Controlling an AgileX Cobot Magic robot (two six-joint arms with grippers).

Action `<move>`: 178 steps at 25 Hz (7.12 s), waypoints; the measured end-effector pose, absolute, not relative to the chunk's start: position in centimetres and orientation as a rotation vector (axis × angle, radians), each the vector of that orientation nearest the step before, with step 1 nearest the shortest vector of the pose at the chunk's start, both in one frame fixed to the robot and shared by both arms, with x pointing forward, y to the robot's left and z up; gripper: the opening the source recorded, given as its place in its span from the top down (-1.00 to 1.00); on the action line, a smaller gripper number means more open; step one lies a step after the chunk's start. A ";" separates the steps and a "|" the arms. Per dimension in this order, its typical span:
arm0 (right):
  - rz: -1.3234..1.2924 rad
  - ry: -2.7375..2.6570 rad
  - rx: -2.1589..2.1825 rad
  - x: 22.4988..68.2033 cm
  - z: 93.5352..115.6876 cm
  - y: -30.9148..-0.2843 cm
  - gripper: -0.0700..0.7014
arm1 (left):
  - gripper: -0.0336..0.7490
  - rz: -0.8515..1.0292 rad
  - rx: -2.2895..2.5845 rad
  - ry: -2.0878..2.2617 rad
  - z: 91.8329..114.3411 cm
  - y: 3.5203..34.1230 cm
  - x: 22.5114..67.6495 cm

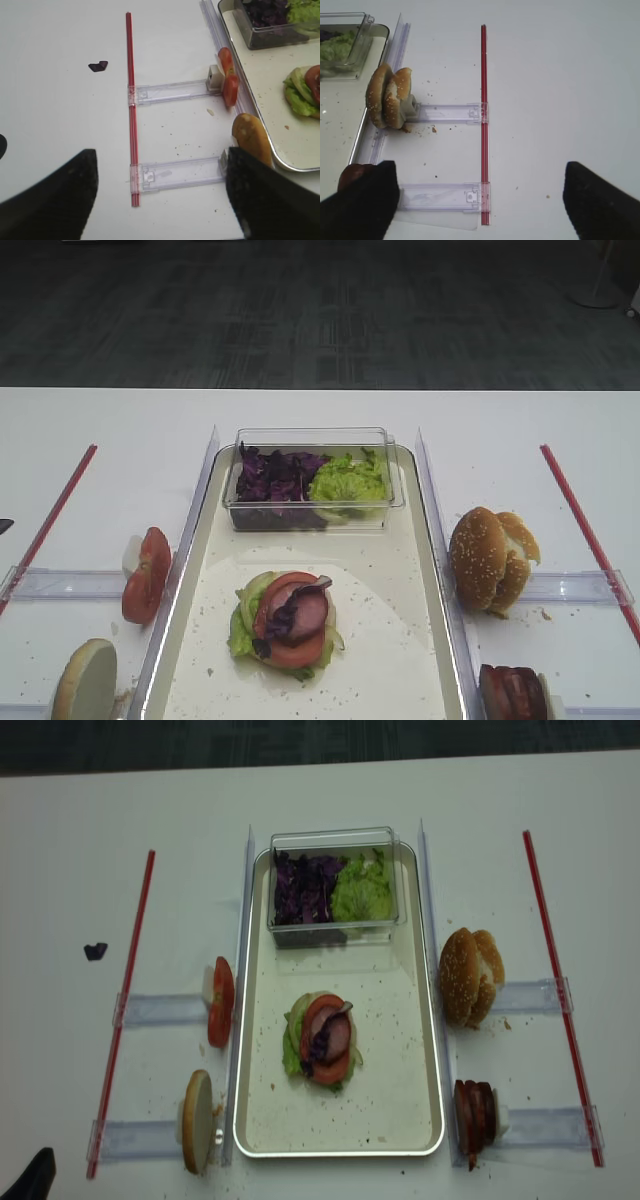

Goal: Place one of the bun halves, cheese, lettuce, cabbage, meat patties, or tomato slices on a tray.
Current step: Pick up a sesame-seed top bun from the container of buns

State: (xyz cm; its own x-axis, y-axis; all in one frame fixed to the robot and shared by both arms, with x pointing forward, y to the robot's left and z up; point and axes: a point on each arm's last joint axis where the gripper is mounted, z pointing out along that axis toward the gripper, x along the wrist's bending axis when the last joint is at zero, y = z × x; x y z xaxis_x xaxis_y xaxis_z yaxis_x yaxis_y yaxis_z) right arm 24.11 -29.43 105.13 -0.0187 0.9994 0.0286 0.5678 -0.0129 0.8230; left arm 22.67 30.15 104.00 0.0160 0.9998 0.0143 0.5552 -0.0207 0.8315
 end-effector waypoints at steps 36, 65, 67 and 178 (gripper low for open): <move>0.277 2.129 2.230 51.1 102.5 -29.5 -0.94 | -0.34 0.877 1.648 1.609 104.0 30.1 22.6; 0.273 2.314 2.183 52.1 102.5 -25.0 -0.94 | -0.34 0.871 1.647 1.607 104.0 30.1 22.6; 0.287 2.349 2.153 52.1 103.1 -23.8 -0.94 | -0.34 0.877 1.648 1.609 104.0 30.1 22.6; 0.095 2.500 2.137 54.5 98.1 -15.5 0.41 | -0.34 0.877 1.648 1.609 104.0 30.1 22.6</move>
State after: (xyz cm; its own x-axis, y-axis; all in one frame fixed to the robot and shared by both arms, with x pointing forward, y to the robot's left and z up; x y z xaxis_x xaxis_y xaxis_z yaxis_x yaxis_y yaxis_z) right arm 54.54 -15.54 98.13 -0.1503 0.9772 0.1500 0.9858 0.1597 -0.0524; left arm 22.65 30.15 104.00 0.0160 0.9998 0.0143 0.5538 -0.0207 0.8324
